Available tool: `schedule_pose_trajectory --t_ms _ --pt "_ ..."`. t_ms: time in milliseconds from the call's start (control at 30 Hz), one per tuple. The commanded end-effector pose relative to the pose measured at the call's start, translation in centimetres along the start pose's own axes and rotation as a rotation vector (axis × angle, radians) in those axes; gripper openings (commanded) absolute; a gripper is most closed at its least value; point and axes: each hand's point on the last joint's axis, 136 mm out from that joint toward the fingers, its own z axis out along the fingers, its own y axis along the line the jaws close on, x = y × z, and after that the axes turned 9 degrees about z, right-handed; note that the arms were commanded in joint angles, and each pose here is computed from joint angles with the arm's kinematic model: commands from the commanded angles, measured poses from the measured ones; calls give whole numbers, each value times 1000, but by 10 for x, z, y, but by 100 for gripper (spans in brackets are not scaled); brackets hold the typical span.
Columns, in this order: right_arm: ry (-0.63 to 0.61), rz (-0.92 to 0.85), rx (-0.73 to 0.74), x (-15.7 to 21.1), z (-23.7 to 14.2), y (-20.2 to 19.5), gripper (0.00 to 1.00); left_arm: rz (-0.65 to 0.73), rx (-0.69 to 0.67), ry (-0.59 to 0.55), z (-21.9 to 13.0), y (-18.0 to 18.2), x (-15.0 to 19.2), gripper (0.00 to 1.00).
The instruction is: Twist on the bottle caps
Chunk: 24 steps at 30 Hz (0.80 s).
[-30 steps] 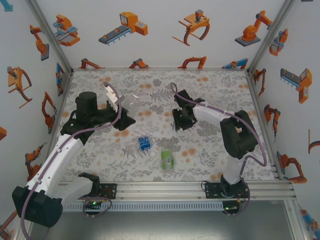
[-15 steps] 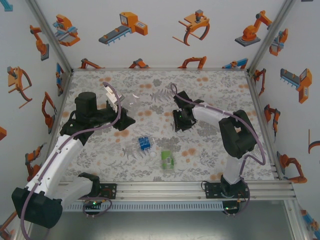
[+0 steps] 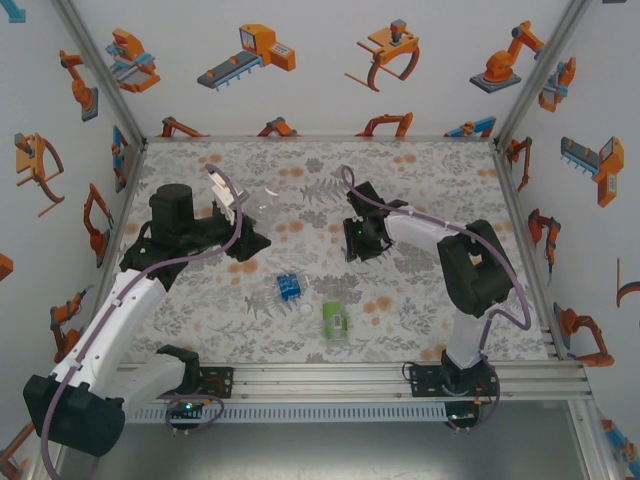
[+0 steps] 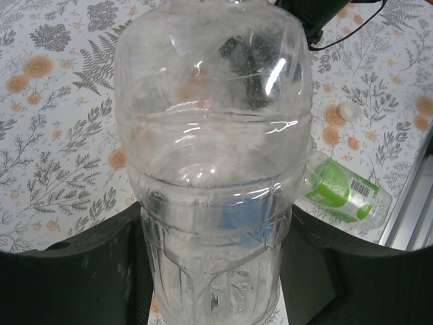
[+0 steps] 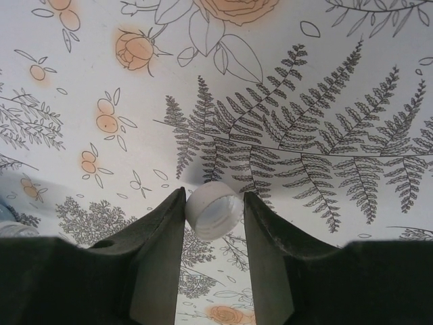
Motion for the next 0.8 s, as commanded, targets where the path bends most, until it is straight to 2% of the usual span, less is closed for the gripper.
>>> schedule_pose_trajectory --t_ms 0,767 --pt "28 -11 69 12 0 -13 40 22 4 -19 -4 -2 -6 3" --pt "-15 -63 75 -5 -29 4 42 17 7 -18 -2 -1 -5 4"
